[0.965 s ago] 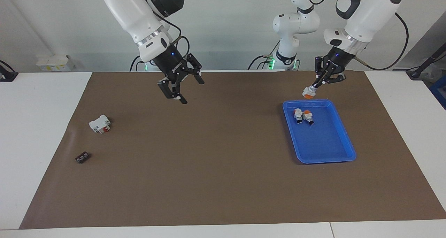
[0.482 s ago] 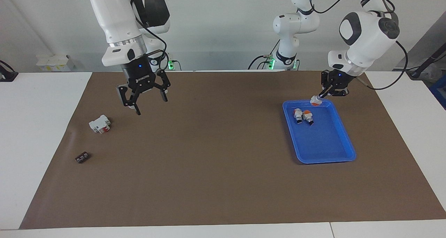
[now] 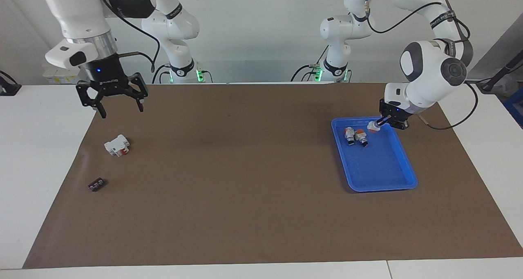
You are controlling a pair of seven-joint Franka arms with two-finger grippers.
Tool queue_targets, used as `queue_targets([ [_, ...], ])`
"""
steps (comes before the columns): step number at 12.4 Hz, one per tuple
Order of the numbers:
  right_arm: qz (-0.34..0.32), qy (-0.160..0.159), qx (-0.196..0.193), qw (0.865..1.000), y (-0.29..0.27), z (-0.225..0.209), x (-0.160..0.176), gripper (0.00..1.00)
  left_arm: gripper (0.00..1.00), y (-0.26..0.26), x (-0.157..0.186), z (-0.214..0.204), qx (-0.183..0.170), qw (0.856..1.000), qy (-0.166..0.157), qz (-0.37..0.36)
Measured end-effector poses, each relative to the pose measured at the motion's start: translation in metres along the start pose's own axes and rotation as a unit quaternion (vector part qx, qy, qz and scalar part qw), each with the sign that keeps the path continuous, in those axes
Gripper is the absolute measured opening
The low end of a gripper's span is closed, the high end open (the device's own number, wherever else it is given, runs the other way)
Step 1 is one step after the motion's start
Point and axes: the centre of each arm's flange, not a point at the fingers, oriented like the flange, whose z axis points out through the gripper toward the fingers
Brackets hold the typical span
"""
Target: Turn and place switch with both arms
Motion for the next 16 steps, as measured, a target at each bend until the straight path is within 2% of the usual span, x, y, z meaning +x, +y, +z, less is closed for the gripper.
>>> queue_targets([
  [2,0.057,-0.031,-0.001,0.998,0.017,-0.006,-0.012,1.0,0.1,-0.01,-0.006,0.019,-0.018,1.0,-0.017,-0.014],
  [3,0.071,-0.046,-0.001,0.996,0.025,-0.004,-0.017,1.0,0.1,-0.012,-0.014,0.031,-0.034,0.998,-0.025,-0.048],
  [5,0.081,-0.073,0.001,0.994,0.033,0.001,-0.025,1.0,0.1,-0.011,-0.033,0.05,-0.062,0.991,-0.038,-0.112],
  [8,0.082,-0.09,0.003,0.993,0.027,0.003,-0.028,1.0,0.1,-0.004,-0.034,0.061,-0.081,0.987,-0.04,-0.132],
  [11,0.083,-0.096,0.004,0.992,0.026,0.004,-0.03,1.0,0.41,0.001,-0.027,0.061,-0.098,0.984,-0.014,-0.145],
  [12,0.083,-0.101,0.004,0.991,0.025,0.007,-0.032,1.0,0.56,0.001,-0.026,0.058,-0.098,0.984,-0.006,-0.148],
  [15,0.073,-0.103,-0.023,0.992,0.023,0.007,-0.036,1.0,0.93,-0.004,-0.026,0.035,-0.079,0.985,0.012,-0.152],
  [16,0.069,-0.103,-0.025,0.992,0.018,0.006,-0.036,1.0,1.0,-0.004,-0.027,0.021,-0.067,0.986,0.02,-0.152],
])
